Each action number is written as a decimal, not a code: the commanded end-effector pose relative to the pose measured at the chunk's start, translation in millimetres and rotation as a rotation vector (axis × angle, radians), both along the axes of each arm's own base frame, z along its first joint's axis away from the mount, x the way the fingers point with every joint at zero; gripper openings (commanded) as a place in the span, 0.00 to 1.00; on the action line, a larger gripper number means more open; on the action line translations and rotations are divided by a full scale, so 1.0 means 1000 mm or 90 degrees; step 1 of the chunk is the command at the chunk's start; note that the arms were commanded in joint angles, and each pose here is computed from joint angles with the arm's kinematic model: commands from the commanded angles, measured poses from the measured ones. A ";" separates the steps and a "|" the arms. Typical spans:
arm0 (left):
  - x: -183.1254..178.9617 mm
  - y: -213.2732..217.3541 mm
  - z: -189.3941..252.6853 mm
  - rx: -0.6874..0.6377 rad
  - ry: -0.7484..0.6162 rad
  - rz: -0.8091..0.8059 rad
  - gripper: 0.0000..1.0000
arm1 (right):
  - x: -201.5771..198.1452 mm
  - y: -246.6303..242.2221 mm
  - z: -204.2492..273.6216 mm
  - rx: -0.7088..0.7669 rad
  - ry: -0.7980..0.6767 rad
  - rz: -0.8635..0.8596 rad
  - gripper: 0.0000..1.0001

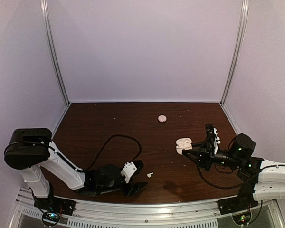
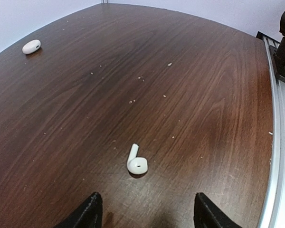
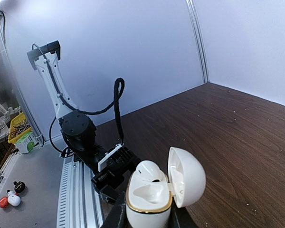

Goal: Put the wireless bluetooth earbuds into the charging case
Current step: Adjust the right earbud at the center of the board, then pick up the right earbud from the center of the board.

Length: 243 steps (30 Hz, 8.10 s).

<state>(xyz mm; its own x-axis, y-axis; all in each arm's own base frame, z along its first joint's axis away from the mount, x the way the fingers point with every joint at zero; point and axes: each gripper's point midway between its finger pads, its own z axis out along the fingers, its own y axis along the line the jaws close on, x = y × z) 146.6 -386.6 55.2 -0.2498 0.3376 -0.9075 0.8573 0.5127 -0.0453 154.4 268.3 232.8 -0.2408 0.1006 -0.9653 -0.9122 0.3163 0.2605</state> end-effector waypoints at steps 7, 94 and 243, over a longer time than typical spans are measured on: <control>0.004 -0.032 -0.002 -0.021 -0.023 -0.029 0.58 | 0.000 0.000 0.000 0.000 0.003 0.004 0.00; 0.040 -0.012 -0.048 0.110 0.025 -0.016 0.30 | -0.001 0.000 -0.001 -0.004 -0.001 0.010 0.00; 0.058 -0.034 0.005 0.268 0.362 0.347 0.10 | -0.001 -0.015 0.015 0.006 -0.005 -0.033 0.00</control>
<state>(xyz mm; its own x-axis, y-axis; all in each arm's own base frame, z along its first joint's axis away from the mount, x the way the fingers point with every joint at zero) 188.2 -413.7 20.9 -0.8815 0.3821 -0.2774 0.4102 0.9107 -0.0490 149.0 254.0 244.1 -0.2464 0.1071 -0.9632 -0.8997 0.3441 0.2684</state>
